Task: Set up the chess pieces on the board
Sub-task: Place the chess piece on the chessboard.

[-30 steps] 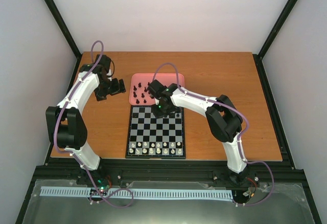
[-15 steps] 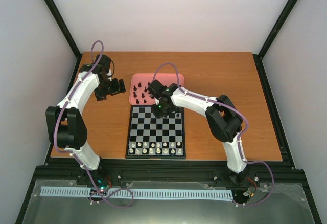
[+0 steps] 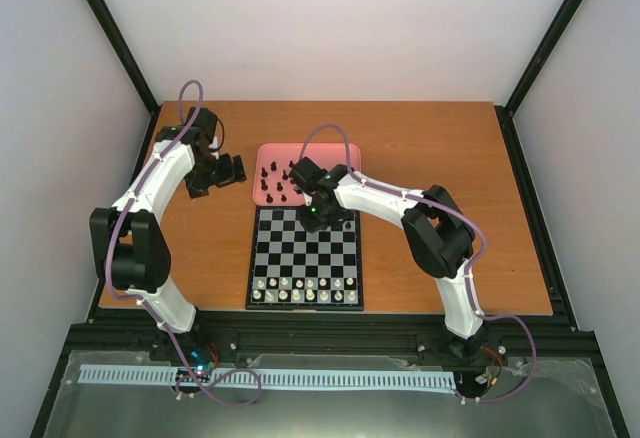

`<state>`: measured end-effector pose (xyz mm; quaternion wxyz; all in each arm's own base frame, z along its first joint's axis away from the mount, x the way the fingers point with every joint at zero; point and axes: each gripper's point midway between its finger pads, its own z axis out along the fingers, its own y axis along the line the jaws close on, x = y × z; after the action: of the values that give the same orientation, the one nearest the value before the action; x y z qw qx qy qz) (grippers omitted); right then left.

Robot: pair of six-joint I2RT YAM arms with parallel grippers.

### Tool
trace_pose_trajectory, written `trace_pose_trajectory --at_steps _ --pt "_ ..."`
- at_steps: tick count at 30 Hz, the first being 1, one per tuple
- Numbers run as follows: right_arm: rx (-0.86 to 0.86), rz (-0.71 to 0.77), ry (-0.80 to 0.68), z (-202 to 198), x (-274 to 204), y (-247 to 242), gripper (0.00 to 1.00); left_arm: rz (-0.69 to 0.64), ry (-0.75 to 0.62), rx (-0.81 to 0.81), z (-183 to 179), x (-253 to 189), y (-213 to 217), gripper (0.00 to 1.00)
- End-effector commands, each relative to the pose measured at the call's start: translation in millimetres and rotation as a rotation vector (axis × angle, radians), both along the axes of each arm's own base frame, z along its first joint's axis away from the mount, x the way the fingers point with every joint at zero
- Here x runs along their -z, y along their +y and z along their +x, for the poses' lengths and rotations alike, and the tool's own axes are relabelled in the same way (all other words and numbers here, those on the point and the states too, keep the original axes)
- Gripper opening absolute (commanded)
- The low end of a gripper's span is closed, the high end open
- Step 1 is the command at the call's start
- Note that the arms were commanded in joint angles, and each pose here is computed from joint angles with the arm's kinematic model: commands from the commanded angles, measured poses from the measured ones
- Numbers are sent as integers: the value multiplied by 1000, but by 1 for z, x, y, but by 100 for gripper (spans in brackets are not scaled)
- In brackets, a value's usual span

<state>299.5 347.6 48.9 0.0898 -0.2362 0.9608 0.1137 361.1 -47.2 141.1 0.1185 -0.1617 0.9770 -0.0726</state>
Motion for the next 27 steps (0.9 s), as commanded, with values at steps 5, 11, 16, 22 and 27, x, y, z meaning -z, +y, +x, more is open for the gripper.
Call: trace_pose_trajectory --at_steps 5,11,16,22,27 --pt "4 14 -13 5 -2 4 18 -13 -34 -7 1 -9 -2 100" --pt "-15 53 -35 1 -21 6 30 -13 -35 -7 1 -9 -2 100" --pt "-18 66 -40 -2 -34 5 32 -16 -35 -7 1 -9 -3 100" --pt "-47 79 -16 -17 -38 7 9 -17 -38 -8 1 -10 -2 100" --pt "-49 71 20 -25 -26 5 3 -17 -34 -8 1 -9 -2 100"
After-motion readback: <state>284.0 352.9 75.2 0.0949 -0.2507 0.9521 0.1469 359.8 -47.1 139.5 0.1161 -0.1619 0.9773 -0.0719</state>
